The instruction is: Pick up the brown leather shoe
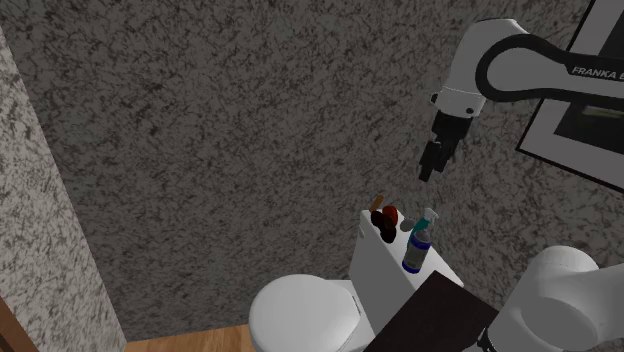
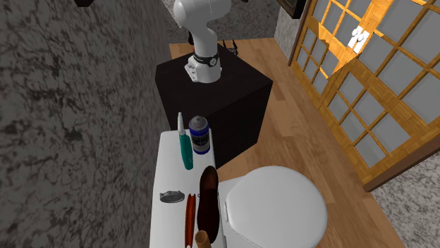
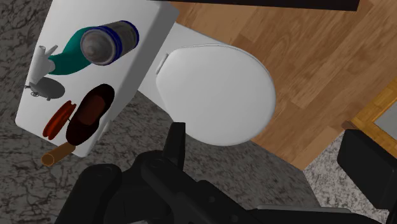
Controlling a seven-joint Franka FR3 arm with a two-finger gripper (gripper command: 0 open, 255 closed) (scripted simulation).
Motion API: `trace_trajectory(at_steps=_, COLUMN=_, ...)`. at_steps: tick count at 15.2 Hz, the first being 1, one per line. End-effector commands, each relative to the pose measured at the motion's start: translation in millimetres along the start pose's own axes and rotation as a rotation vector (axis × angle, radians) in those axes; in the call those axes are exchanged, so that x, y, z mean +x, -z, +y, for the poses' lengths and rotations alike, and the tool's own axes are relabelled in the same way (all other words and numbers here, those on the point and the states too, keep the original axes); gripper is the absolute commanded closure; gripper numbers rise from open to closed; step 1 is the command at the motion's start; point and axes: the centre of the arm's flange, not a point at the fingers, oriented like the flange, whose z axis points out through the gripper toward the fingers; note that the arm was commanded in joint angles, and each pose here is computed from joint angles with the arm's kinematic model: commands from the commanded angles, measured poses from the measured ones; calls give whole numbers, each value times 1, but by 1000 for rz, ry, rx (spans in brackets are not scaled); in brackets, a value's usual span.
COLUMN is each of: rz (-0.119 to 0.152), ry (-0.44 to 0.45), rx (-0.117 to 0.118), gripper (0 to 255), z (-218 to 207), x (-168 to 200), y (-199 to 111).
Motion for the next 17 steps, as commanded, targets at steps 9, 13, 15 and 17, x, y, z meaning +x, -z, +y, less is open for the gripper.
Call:
trace_trajectory(at_steps=9, rz=15, ry=-45, rx=-12, gripper=0, z=56, x=42, y=-77)
trace_trajectory(at_steps=13, rz=22, ry=-68, rx=-17, gripper=0, z=84, x=63, y=-114)
trace_trajectory(at_steps=15, rz=26, ry=-79, rx=-20, gripper=0, z=99, x=73, y=-133)
trace_trajectory(at_steps=17, rz=29, ry=-90, rx=-23, gripper=0, z=114, x=83, y=-152)
